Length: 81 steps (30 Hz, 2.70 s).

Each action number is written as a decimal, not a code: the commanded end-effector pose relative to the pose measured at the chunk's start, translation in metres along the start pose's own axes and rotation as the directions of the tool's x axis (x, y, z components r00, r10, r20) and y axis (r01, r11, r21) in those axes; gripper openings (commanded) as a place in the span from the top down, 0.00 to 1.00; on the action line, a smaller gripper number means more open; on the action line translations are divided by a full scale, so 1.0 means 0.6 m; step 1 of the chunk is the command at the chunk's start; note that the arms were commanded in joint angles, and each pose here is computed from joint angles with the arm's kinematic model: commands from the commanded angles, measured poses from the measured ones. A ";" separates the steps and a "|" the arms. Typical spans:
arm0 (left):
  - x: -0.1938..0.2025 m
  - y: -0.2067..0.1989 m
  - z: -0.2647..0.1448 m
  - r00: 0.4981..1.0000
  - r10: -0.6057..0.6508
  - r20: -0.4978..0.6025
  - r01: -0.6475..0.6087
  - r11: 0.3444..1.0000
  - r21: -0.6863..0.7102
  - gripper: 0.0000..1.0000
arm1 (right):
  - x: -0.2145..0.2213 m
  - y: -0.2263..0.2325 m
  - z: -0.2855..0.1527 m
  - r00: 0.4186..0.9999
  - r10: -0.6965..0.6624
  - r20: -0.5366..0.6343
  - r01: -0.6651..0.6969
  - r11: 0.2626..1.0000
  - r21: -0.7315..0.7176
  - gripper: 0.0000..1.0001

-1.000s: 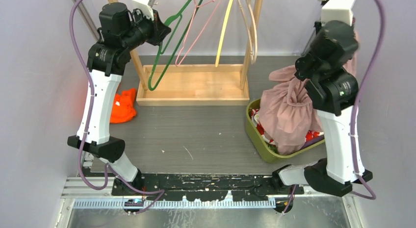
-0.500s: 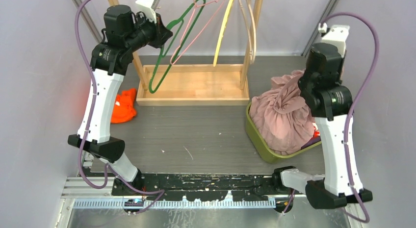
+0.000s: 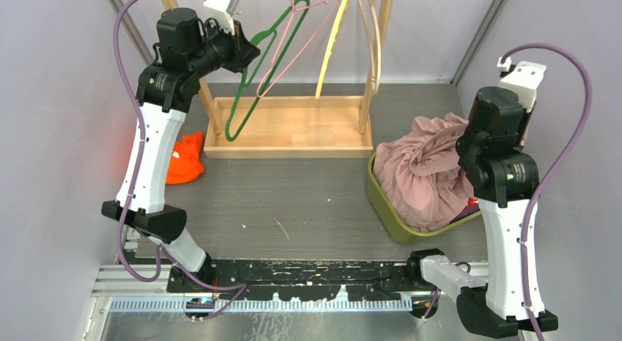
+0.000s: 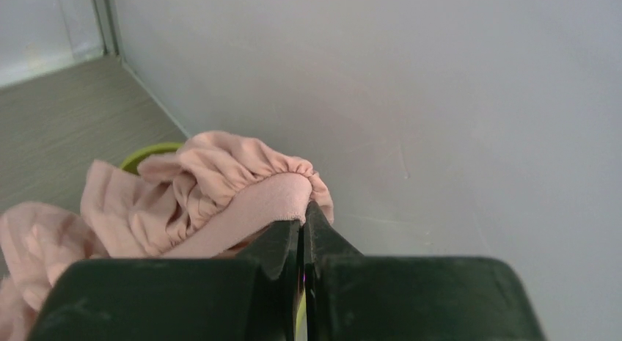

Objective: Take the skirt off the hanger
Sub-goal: Place the clothesline in the bin.

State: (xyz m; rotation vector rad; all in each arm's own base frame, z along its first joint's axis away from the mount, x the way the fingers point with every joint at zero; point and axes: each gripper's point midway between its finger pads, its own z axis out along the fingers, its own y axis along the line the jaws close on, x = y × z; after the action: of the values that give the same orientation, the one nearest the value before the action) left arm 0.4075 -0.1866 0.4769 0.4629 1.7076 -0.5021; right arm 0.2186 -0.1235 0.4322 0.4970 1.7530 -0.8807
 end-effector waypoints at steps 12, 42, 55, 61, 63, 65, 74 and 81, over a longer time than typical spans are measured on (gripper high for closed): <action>-0.059 -0.020 -0.011 0.992 0.013 0.122 -0.019 0.999 0.051 1.00 | -0.114 -0.143 -0.054 0.964 0.194 0.180 -0.227 0.955 0.189 0.99; -0.036 0.000 0.004 0.996 0.049 0.072 -0.050 0.999 0.005 1.00 | -0.097 0.191 -0.011 0.932 0.356 -0.065 -0.344 0.815 -0.466 0.99; -0.024 0.004 0.000 0.997 0.061 0.051 -0.061 0.998 -0.008 1.00 | 0.042 0.207 0.043 0.940 0.281 -0.194 -0.333 0.880 -0.338 0.99; -0.018 0.006 0.000 0.997 0.061 0.042 -0.061 0.998 -0.011 1.00 | 0.082 0.155 0.030 0.940 0.282 -0.190 -0.324 0.914 -0.244 0.99; -0.016 0.005 0.003 0.998 0.058 0.040 -0.058 0.998 -0.006 1.00 | 0.110 0.166 0.021 0.928 0.282 -0.244 -0.342 0.904 -0.256 0.99; -0.015 0.004 0.004 0.998 0.054 0.039 -0.054 0.999 -0.002 1.00 | 0.141 0.177 0.013 0.905 0.289 -0.313 -0.372 0.894 -0.248 0.99; -0.020 -0.001 0.009 0.998 0.040 0.052 -0.040 0.999 0.014 1.00 | 0.042 0.147 0.010 0.929 0.314 -0.196 -0.360 0.889 -0.284 0.99; -0.032 -0.001 -0.001 0.996 0.055 0.070 -0.056 0.998 0.004 1.00 | -0.178 0.110 0.007 0.879 0.477 0.016 -0.441 0.825 -0.352 0.99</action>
State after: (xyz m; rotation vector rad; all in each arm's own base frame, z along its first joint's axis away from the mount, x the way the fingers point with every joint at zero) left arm 0.4191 -0.1884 0.4576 0.4860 1.7457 -0.4795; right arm 0.3005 -0.0693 0.4231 0.6131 1.7885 -0.2811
